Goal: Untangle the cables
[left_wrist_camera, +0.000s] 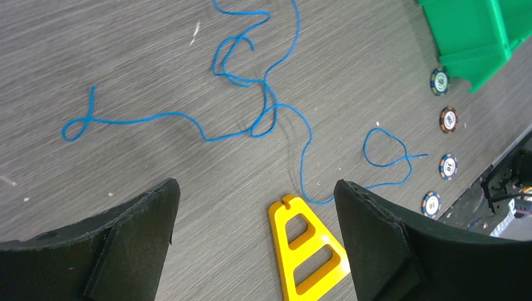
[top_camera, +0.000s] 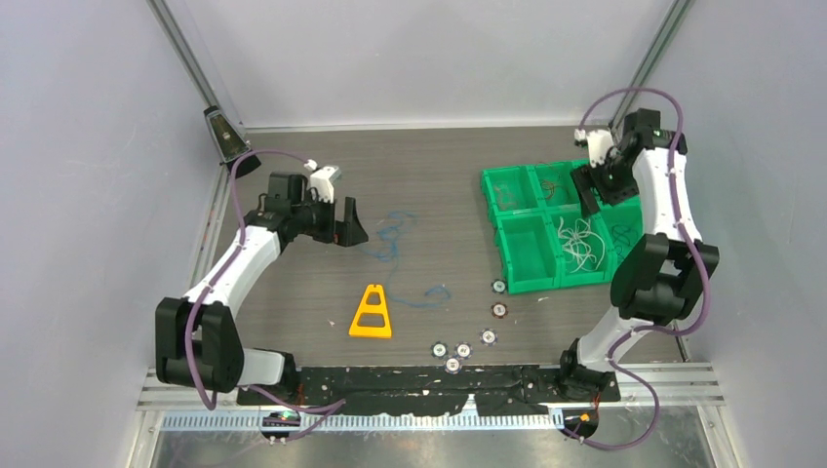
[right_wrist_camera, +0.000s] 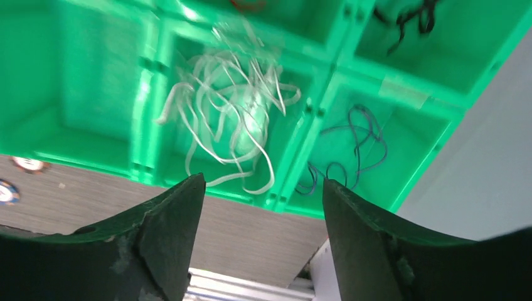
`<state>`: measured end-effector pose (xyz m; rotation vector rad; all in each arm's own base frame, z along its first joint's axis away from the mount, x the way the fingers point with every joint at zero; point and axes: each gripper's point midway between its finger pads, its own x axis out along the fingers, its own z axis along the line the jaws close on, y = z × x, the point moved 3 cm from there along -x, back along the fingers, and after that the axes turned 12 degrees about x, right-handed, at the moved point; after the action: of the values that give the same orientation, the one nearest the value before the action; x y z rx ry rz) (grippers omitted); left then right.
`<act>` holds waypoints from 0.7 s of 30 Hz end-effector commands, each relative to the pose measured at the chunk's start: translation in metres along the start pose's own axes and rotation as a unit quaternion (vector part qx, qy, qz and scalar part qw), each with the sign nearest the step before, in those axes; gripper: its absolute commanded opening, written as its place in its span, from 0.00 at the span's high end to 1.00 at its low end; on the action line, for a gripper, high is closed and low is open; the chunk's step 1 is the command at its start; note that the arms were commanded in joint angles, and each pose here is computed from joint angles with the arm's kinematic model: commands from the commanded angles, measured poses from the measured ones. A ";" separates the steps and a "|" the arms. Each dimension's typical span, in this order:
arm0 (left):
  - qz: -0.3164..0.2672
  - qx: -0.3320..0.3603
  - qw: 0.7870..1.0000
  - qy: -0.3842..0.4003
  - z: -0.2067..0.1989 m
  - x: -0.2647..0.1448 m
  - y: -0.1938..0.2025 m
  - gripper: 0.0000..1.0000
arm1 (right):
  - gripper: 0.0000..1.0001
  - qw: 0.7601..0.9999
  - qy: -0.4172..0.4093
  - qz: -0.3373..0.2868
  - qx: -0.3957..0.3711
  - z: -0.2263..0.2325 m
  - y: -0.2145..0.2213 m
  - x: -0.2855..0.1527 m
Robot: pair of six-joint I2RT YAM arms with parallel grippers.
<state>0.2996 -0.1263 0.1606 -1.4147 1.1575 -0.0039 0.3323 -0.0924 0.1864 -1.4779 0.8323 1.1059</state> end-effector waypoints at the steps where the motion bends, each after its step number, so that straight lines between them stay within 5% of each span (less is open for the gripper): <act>1: 0.001 -0.050 0.998 -0.041 0.021 -0.004 0.001 0.06 | 0.24 0.992 -0.064 -0.103 -0.038 0.063 -0.047 -0.052; 10: -0.003 -0.121 0.991 -0.065 0.057 0.018 0.002 0.17 | 0.23 0.965 -0.212 -0.105 -0.115 0.203 -0.075 -0.019; 16: -0.044 -0.107 0.993 -0.035 0.047 0.011 -0.019 0.12 | 0.22 0.946 -0.286 -0.108 -0.109 0.293 -0.112 0.025; 21: -0.045 -0.076 0.995 -0.053 0.041 -0.012 -0.018 0.06 | 0.07 0.950 -0.286 -0.080 -0.092 0.360 -0.135 0.077</act>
<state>0.3287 -0.0972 0.1327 -1.6158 1.1091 0.2202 0.3867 0.2322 0.1556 -1.2922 0.2556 1.4811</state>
